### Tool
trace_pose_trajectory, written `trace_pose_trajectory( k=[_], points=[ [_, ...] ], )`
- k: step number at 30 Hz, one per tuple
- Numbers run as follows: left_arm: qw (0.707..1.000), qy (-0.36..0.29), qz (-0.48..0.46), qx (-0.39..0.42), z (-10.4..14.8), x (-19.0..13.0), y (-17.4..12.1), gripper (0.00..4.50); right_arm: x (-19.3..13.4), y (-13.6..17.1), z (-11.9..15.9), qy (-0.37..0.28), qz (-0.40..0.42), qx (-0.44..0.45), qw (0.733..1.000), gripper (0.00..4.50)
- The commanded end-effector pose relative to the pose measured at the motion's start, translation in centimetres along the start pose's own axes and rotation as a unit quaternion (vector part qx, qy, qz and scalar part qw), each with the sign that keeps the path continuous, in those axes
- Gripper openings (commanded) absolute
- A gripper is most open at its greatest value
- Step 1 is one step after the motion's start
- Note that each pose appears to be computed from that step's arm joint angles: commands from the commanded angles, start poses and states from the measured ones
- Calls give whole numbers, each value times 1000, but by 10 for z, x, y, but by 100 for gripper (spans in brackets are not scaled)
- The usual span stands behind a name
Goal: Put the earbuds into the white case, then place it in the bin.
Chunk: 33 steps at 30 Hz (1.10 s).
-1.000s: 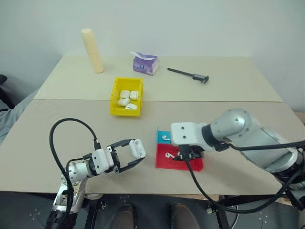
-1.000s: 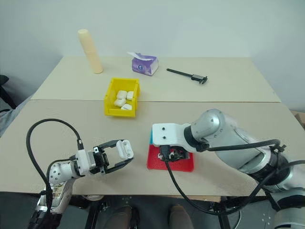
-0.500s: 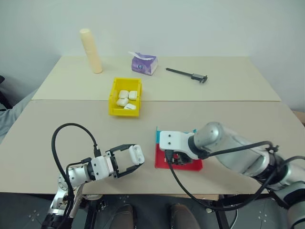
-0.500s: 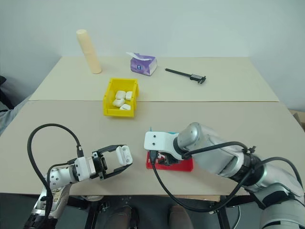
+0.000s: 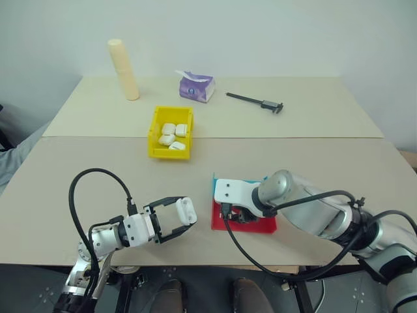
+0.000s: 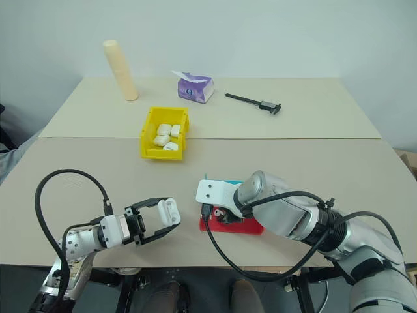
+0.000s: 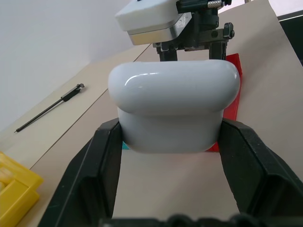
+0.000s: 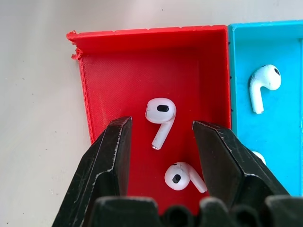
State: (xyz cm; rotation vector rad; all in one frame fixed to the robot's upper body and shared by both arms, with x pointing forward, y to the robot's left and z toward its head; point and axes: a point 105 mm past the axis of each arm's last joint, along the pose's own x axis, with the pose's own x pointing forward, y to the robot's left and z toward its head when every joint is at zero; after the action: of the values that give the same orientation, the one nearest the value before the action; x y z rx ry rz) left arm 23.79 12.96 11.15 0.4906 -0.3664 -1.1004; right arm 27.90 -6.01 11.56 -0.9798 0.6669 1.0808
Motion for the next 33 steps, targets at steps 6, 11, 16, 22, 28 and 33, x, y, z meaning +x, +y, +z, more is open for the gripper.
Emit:
trace_pose_trajectory(
  k=[6,11,16,22,28,33],
  points=[
    [1000,-4,2,12,10,2,2,276,3,-2,5,3,-14,-19,1000,248],
    [1000,-3,4,11,9,3,2,276,4,-2,6,1,-14,-13,1000,248],
    [1000,1,4,11,7,3,2,276,5,-3,7,1,-17,-13,1000,248],
    [1000,4,4,9,6,3,1,276,5,-1,6,3,-13,-15,1000,248],
    [1000,7,4,11,5,3,2,276,7,0,6,2,-12,-17,1000,248],
    [1000,8,5,12,5,3,2,276,7,1,7,-1,-9,-21,1000,248]
  ],
)
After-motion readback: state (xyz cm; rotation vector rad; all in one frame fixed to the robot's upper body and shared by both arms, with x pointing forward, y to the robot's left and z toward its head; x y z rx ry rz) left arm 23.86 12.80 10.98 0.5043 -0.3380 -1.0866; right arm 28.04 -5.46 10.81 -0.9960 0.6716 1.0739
